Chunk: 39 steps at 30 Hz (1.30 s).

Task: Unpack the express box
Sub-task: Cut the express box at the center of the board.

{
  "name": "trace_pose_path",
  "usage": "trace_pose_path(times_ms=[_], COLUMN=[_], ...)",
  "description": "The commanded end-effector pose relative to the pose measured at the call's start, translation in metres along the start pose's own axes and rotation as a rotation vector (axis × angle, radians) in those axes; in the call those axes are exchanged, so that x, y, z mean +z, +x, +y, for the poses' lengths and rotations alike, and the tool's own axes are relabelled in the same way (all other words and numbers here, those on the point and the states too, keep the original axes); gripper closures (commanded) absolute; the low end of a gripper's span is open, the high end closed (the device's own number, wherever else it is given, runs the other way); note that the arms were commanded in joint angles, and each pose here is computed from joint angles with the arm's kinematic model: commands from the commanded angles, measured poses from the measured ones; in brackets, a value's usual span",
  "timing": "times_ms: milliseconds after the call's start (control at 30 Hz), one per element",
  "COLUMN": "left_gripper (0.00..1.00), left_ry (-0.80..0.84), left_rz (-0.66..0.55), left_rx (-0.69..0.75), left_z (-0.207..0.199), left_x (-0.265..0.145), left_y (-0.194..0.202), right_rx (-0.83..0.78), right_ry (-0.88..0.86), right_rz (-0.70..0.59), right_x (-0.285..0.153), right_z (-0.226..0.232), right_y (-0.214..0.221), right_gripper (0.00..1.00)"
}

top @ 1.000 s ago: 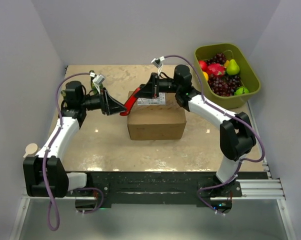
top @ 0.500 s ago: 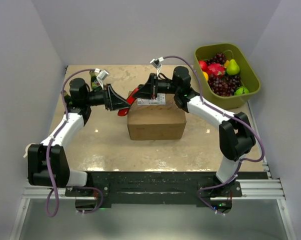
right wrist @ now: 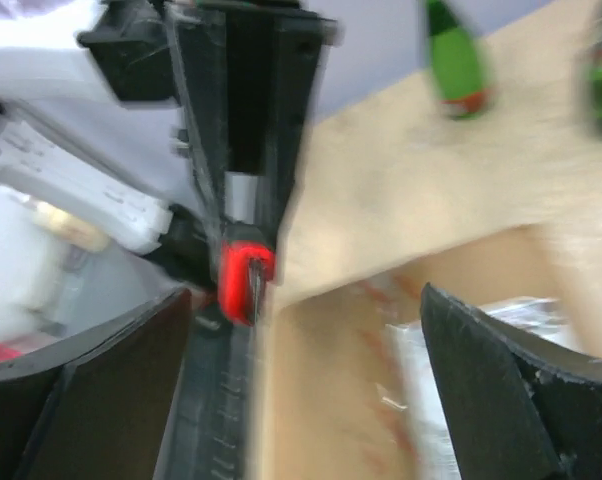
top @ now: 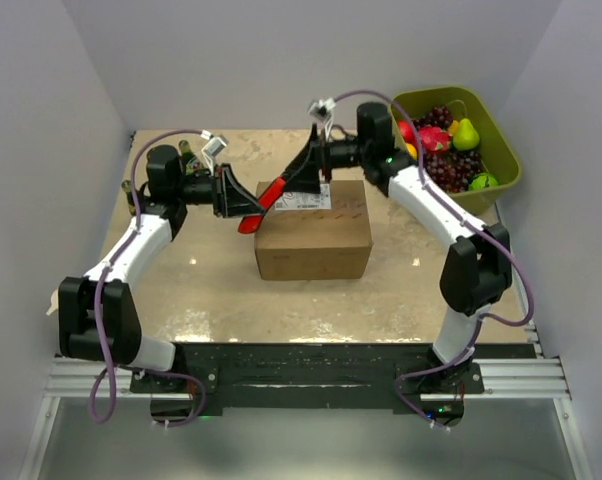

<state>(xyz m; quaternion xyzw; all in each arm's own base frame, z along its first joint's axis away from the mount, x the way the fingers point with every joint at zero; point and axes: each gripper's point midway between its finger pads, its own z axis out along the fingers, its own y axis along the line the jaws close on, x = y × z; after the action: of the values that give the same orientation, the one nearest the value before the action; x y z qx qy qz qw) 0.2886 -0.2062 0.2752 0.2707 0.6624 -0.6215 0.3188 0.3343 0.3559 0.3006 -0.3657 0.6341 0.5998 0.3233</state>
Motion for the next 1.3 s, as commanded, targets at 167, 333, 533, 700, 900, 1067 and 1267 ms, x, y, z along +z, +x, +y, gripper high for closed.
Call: trace_pose_path(times_ms=[167,333,533,700,900,1067,1267], left_gripper=[1.0,1.0,1.0,1.0,1.0,1.0,0.53], left_ry=[-0.105,-0.178,-0.204,-0.192,-0.181,-0.161,-0.193], left_rz=[0.127,0.292,0.341,0.322,0.32,0.3,0.245], left_rx=[0.278,0.441,0.504,0.505,0.506,0.523,0.479], left_z=[-0.001,0.004,-0.001,-0.007,-0.008,-0.012,-0.005], left_x=[-0.005,-0.001,-0.004,-0.002,0.0,0.003,0.001], left_y=[-0.008,-0.002,-0.002,-0.002,0.0,-0.006,0.002], right_rx=[-0.561,-0.64,-0.631,-0.612,-0.59,-0.549,-0.414], right_ry=[0.029,-0.05,-0.075,-0.073,-0.074,-0.071,-0.064], right_rz=[0.219,0.338,0.368,0.37,0.366,0.374,0.306], right_x=[-0.04,-0.015,-0.002,0.003,0.005,0.012,0.013], right_z=[0.011,0.032,0.039,0.035,0.036,0.03,0.026], right_y=[-0.027,-0.003,0.018,0.02,0.022,0.03,0.022], right_gripper=[0.01,0.09,0.19,0.32,0.52,0.8,1.0])
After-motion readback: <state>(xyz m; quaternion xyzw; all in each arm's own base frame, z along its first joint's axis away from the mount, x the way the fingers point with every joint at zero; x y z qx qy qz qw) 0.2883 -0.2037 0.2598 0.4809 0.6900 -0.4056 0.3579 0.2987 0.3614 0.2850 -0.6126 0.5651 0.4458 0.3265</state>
